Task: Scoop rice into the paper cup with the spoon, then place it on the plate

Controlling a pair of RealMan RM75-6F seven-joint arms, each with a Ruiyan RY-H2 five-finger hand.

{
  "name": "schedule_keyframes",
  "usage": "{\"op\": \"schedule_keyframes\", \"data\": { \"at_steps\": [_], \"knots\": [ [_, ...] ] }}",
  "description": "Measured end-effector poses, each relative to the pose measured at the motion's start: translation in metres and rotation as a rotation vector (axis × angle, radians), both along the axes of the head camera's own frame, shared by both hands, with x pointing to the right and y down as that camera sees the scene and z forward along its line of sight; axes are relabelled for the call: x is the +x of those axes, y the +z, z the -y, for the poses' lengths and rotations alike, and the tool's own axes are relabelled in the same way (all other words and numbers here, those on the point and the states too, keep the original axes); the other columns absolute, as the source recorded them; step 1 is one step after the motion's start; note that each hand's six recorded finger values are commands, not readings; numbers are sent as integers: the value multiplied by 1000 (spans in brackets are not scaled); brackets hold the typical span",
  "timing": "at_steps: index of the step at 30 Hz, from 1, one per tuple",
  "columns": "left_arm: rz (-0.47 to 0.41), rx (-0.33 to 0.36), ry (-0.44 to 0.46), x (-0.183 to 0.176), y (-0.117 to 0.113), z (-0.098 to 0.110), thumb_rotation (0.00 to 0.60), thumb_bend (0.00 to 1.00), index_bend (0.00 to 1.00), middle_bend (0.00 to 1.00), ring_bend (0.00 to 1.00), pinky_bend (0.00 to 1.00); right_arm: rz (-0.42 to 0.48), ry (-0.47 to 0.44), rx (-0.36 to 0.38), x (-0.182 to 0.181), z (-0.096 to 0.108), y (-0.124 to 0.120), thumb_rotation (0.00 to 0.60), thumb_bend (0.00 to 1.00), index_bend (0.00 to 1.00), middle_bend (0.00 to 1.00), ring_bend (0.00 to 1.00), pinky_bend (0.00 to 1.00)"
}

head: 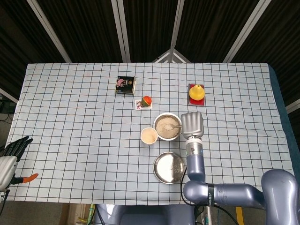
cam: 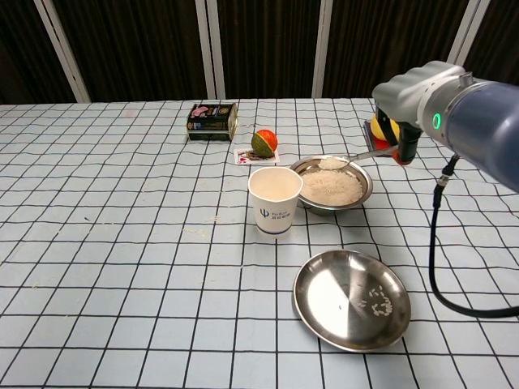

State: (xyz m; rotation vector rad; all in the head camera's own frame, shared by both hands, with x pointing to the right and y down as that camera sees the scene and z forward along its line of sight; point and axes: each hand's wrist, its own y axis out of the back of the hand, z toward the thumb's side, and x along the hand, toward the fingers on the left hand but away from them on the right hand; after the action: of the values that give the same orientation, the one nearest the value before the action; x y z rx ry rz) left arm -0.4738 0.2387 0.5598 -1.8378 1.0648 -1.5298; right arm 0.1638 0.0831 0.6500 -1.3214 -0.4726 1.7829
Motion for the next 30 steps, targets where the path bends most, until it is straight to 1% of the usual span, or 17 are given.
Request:
{"op": "schedule_keyframes", "data": {
  "at_steps": [14,22,30],
  "knots": [
    [-9,-3,-4,0,-1,0,600,0,0,0,0,0,-9,-14,9,-20,-10,-16,600,604,663,965,1000,1000],
    [-24,-6,4,1,-2,0,600,0,0,0,0,0,-18,-37,-1,-37,-18,-15,600,603,662,965,1000,1000],
    [-44,0,10,2,-4,0,600,0,0,0,0,0,-32,-57,-3,-53,-24,-9,600,604,663,965,1000,1000]
  ]
}}
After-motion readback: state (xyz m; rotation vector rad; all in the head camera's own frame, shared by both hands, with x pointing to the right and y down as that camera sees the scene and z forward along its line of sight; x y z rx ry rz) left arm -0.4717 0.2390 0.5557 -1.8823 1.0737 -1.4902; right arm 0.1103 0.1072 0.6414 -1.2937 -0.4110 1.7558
